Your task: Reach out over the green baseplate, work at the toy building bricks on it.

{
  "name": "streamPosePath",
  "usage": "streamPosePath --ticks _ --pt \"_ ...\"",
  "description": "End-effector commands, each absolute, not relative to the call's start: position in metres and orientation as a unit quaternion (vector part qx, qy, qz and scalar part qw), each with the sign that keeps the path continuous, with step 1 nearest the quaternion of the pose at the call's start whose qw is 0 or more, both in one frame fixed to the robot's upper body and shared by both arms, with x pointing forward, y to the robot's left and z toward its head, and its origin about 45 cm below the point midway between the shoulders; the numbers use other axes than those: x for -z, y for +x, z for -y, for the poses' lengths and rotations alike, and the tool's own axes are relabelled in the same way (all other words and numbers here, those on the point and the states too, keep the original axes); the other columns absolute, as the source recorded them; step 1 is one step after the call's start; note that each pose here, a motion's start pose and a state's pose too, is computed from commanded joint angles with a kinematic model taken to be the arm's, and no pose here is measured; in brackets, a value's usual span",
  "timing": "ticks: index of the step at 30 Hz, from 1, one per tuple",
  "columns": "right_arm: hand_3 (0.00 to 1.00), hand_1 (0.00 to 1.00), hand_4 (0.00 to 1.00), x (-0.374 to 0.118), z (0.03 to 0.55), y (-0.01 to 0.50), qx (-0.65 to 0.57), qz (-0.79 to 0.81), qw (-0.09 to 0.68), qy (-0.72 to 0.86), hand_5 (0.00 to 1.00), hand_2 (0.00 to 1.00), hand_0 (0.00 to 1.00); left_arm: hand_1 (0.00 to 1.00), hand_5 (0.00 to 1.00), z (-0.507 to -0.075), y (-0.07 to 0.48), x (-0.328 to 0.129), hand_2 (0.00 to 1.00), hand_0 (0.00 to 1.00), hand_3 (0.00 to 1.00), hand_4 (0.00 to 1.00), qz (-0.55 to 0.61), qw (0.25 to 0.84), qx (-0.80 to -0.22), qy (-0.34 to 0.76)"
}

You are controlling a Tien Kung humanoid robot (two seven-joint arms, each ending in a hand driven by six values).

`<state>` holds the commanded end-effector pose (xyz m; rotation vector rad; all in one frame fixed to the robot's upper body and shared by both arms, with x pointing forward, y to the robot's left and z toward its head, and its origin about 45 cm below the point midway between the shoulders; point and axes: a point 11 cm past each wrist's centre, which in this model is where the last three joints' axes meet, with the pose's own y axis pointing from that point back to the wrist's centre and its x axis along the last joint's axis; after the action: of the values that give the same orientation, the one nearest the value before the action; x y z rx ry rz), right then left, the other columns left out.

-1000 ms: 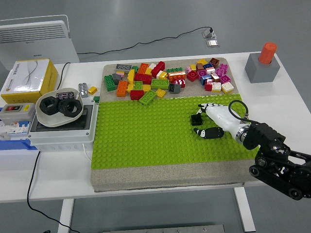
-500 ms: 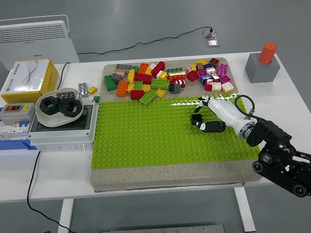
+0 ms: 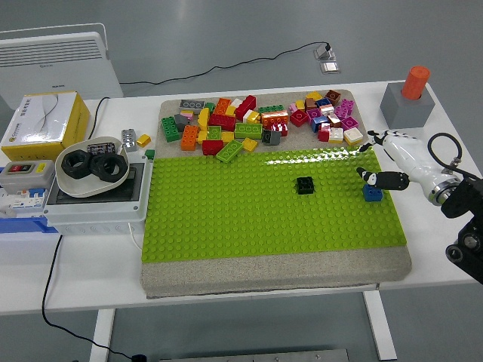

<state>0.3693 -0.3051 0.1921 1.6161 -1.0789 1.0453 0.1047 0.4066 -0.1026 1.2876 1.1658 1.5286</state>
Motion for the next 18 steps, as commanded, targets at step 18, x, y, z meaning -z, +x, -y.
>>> streamPosePath --ticks 18 --pt "0.677 0.957 0.765 -0.187 0.312 0.357 -0.433 0.345 0.536 0.638 0.133 0.934 0.927 0.734 0.998 -0.409 0.107 0.101 0.714 0.736 0.833 0.829 -0.459 0.403 -0.607 0.509"
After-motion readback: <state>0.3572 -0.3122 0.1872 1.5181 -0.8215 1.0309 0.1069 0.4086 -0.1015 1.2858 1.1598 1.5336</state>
